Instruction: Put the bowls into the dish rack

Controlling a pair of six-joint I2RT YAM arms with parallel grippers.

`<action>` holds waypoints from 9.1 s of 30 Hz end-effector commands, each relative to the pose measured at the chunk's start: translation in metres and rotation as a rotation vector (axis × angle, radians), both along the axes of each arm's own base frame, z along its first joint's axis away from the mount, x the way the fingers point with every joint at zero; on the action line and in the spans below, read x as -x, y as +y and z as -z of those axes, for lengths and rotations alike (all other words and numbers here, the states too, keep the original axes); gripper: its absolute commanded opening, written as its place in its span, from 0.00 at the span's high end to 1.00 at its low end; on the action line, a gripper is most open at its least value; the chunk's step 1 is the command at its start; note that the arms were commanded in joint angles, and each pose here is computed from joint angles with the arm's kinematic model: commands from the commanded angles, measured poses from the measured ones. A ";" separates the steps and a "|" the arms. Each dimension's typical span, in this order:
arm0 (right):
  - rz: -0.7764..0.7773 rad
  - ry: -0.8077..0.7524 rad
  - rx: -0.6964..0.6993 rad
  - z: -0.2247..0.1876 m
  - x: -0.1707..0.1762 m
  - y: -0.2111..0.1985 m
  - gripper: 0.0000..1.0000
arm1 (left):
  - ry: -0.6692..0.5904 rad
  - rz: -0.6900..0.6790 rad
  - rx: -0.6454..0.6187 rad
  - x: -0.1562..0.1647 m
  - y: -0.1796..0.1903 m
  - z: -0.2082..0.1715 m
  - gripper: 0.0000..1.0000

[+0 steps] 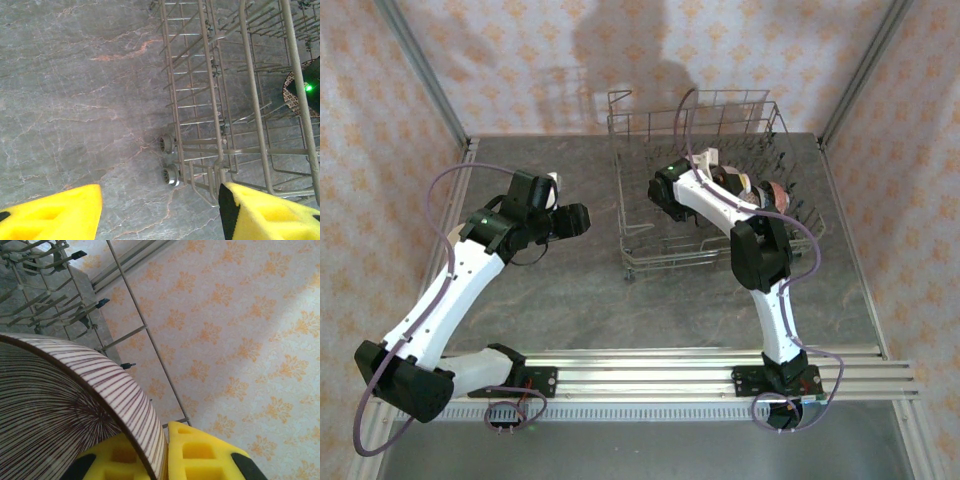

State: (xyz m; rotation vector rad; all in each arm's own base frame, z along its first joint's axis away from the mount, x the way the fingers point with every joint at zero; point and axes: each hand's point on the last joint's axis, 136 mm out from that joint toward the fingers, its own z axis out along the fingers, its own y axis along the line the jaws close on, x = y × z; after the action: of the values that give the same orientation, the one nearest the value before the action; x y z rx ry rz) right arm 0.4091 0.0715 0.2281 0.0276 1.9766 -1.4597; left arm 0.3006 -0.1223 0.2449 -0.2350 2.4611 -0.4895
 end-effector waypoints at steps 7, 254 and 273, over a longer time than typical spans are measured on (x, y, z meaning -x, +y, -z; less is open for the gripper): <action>-0.009 0.125 0.099 -0.008 0.012 -0.007 0.92 | -0.031 0.006 0.018 -0.002 -0.001 -0.004 0.36; -0.190 0.142 0.186 -0.052 -0.004 0.064 1.00 | -0.077 0.168 0.135 -0.018 -0.025 -0.006 0.35; -0.144 0.198 0.082 -0.020 0.029 0.048 1.00 | -0.075 0.159 0.126 -0.016 -0.022 -0.003 0.35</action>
State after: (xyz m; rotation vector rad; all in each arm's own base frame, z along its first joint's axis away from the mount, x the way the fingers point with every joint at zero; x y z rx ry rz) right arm 0.3951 0.1355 0.2195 -0.2668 2.0228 -1.4410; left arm 0.3146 -0.1511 0.2407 -0.0687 2.4113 -0.7377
